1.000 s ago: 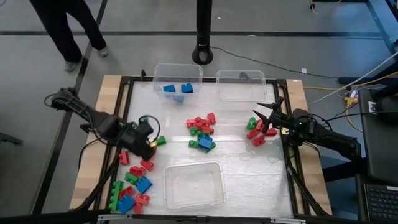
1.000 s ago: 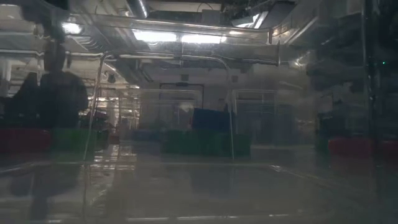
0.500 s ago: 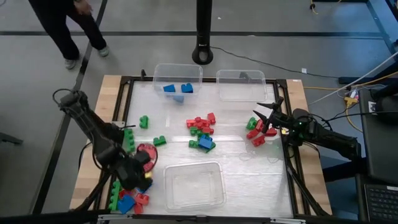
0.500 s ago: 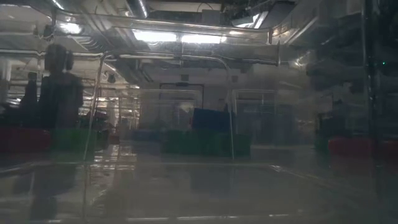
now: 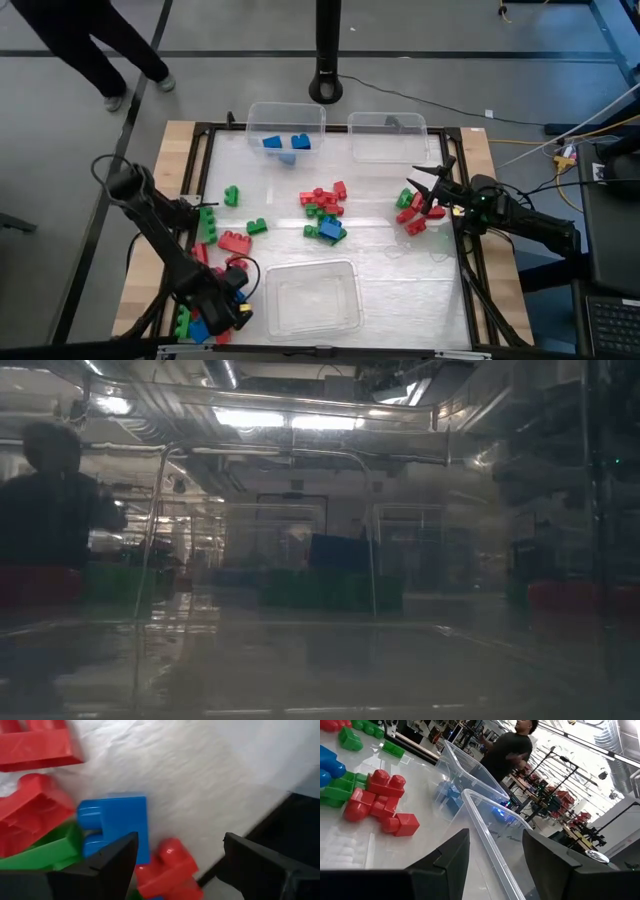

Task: Sort blocks
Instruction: Put the blue game piece into the top left transparent bin

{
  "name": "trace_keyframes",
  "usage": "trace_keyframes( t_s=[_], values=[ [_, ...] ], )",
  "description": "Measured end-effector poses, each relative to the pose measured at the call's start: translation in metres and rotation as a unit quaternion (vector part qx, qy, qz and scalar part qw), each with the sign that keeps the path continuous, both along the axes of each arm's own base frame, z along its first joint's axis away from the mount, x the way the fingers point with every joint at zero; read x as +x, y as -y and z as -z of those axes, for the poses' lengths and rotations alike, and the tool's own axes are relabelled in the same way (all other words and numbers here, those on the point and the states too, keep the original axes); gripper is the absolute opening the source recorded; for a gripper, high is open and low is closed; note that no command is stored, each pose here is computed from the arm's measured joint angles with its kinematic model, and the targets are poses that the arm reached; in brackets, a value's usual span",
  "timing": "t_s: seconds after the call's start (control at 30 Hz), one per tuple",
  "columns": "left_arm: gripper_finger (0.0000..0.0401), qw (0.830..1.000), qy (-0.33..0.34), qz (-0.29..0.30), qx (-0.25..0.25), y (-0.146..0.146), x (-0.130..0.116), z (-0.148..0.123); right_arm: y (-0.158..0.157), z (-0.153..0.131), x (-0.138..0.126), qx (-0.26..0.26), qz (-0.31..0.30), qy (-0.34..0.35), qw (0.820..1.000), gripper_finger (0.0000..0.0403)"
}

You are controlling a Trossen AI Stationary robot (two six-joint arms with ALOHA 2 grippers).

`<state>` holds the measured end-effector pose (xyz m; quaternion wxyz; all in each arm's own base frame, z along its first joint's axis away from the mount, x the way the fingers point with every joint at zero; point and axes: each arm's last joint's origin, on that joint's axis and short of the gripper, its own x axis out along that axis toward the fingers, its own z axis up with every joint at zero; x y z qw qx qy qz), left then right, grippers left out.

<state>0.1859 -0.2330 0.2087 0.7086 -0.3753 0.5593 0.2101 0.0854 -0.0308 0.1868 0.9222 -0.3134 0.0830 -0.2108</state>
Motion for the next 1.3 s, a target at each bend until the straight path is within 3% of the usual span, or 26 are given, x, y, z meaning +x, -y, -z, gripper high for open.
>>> trace_keyframes(
  t_s=[0.57, 1.3],
  values=[
    [0.0282, 0.997, -0.048, -0.016, 0.056, 0.004, 0.003, 0.03, 0.0, 0.002, 0.0, 0.048, 0.0, 0.01, 0.999, 0.0186],
    [0.0282, 0.982, -0.115, -0.042, 0.142, -0.012, -0.008, 0.035, 0.0, 0.004, 0.0, 0.051, 0.001, 0.002, 0.999, 0.0186]
  ],
)
